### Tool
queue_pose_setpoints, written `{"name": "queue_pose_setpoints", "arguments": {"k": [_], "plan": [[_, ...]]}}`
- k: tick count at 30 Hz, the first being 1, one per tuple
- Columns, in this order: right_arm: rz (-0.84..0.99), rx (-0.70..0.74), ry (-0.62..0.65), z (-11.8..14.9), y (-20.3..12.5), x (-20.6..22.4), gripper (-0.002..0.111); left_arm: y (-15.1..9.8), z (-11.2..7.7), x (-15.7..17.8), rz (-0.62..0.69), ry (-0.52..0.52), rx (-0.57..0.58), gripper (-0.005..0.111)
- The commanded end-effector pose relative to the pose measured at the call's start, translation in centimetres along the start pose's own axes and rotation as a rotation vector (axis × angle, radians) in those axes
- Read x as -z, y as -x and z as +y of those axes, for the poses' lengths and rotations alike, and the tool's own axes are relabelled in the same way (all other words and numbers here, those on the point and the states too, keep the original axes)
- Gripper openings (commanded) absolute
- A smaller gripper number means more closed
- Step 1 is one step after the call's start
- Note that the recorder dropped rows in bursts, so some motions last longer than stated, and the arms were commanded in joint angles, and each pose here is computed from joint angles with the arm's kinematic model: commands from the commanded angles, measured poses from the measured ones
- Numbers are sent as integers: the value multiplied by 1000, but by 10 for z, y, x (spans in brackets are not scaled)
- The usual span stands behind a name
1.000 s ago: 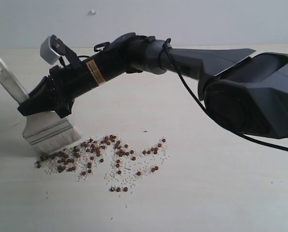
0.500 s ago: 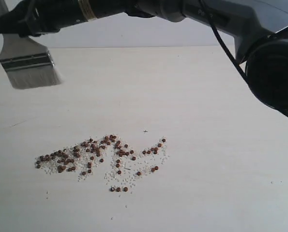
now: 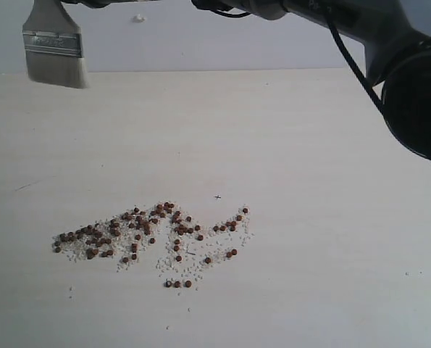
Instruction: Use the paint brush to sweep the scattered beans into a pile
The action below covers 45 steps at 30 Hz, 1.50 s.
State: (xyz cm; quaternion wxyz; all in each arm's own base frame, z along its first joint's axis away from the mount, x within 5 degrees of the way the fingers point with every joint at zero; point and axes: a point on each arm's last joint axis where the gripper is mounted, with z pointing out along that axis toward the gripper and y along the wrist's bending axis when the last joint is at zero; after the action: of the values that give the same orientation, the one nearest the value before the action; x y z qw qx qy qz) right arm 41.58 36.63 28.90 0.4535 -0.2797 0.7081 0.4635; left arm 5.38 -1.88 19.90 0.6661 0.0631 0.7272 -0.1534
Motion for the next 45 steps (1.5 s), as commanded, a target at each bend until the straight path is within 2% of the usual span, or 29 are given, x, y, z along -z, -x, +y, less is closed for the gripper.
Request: {"name": "queue_pose_setpoints", "arguments": {"k": [1,7,11,14,18,22,24,25,28,30,32,36,38,43,45], "plan": [[12,-31,-18,-2,-5,2,0,2,0,1,-17,-7,14,0],[127,-67,18,22,-46,-11,0,2,0,1,-17,-7,14,0],[139,-66,-35,44,-61,-14,0,2,0,1,-17,-7,14,0],[137,-66,-164,52,-76,-6,0,2,0,1,-17,-7,14,0],[132,-61,-375,46,-89,29,0,2,0,1,-17,-7,14,0],[113,-24,-642,42,-101,100,0,2,0,1,-17,-7,14,0],[59,23,-782,50,-104,132,0,2,0,1,-17,-7,14,0],[2,50,-894,56,-105,149,0,2,0,1,-17,-7,14,0],[-105,154,-1047,86,-112,164,0,2,0,1,-17,-7,14,0],[-159,223,-1060,112,-117,162,0,2,0,1,-17,-7,14,0],[-185,265,-1012,135,-122,152,0,2,0,1,-17,-7,14,0],[-241,271,-1001,156,-122,126,0,2,0,1,-17,-7,14,0],[-275,242,-991,161,-113,115,0,2,0,1,-17,-7,14,0],[-408,71,-939,183,-64,103,0,2,0,1,-17,-7,14,0],[-421,-5,-958,181,-54,103,0,2,0,1,-17,-7,14,0]]}}
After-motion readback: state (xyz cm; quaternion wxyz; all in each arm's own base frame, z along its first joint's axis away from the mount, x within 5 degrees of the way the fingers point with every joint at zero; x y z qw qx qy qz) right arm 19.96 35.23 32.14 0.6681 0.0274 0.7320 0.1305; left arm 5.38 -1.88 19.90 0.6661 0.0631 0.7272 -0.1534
